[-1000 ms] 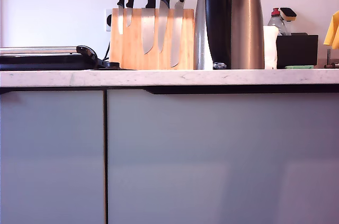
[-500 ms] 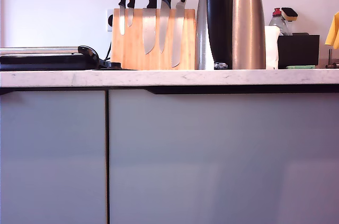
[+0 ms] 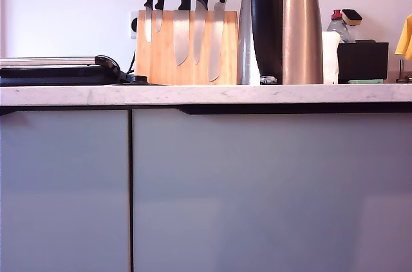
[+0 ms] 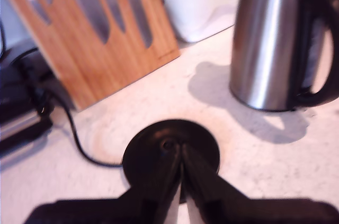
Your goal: Pick up the kettle and place it to the side
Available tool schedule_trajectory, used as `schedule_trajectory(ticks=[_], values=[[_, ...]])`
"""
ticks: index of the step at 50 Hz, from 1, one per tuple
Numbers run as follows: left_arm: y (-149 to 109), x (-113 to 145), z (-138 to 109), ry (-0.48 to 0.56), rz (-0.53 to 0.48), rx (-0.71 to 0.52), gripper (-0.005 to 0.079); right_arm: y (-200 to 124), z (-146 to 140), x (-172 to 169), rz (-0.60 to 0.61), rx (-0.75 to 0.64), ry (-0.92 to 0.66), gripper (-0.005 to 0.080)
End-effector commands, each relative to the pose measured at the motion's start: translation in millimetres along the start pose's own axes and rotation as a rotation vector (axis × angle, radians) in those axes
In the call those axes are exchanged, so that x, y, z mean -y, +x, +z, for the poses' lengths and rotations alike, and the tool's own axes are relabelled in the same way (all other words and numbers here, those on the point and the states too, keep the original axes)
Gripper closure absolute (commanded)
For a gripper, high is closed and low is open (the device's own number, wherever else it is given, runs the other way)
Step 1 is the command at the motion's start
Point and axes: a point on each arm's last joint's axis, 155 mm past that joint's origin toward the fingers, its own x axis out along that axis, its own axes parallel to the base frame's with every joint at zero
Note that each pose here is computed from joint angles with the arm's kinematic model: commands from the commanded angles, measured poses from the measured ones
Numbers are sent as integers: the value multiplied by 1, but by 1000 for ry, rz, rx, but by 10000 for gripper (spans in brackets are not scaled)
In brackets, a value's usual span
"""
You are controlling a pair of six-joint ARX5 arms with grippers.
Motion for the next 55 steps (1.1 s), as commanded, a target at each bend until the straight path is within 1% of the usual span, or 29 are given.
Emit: schedule_trajectory(ticks=[1, 5, 14, 21, 26, 30, 38, 43, 47, 55], values=[[-1, -2, -9, -18, 21, 5, 761, -4, -7, 4, -30, 28, 6, 757], [-2, -1, -20, -37, 36, 6, 761, -4, -19, 6, -58, 45, 8, 757], [0, -2, -50, -65, 63, -24, 761, 1, -52, 4, -71, 56, 8, 757], [4, -2, -73, -75, 74, -55, 761, 8, -77, 12, -121, 67, 17, 757], [5, 1, -87, -83, 74, -59, 761, 12, -98, 24, -165, 46, 12, 757], [4, 3, -95, -98, 77, -45, 761, 15, -111, 25, -158, 42, 21, 757], [-6, 6, -113, -115, 108, -22, 761, 12, -126, 29, -171, 71, 40, 757], [-12, 9, -121, -111, 118, -5, 761, 8, -135, 29, -175, 80, 65, 757], [-18, 6, -126, -116, 156, 16, 761, 4, -140, 29, -183, 90, 63, 757], [-27, 8, -135, -156, 181, 68, 761, -4, -150, 25, -187, 108, 59, 757]])
